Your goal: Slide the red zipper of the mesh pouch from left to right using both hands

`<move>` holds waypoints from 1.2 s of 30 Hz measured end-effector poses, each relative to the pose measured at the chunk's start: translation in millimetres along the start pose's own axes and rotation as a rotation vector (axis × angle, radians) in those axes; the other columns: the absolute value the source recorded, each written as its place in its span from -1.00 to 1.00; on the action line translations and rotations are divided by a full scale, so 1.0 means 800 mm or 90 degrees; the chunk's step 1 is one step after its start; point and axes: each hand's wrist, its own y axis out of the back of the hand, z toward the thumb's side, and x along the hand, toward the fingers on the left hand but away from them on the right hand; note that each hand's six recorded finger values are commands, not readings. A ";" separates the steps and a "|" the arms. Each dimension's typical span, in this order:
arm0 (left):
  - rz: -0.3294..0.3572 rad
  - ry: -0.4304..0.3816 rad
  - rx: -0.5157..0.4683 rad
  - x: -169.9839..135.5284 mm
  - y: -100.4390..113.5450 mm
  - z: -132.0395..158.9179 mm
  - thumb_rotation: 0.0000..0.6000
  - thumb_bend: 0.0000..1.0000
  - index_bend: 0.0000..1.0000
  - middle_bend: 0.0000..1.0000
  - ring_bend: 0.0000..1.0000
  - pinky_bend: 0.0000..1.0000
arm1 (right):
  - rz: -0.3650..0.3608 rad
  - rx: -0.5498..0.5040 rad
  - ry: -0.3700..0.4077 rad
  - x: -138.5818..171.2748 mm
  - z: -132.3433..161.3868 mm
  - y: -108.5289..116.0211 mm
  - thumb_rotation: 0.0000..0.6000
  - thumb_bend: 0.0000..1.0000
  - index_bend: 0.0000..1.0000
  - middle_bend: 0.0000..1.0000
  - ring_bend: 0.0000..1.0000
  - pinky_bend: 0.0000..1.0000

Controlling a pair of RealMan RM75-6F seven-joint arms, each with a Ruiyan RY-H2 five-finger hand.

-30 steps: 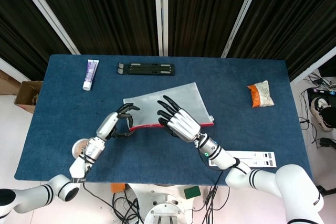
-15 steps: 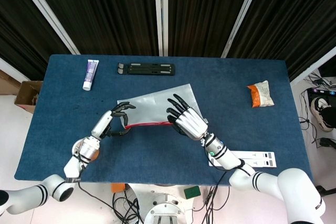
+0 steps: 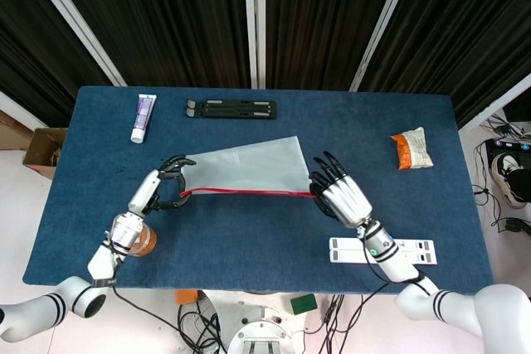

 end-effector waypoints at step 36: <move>0.091 0.079 0.576 -0.080 0.112 0.032 1.00 -0.78 -0.61 -0.77 -0.84 -0.73 | 0.099 -0.039 -0.290 0.136 -0.127 0.083 1.00 -0.52 -1.00 -0.65 -1.00 -0.79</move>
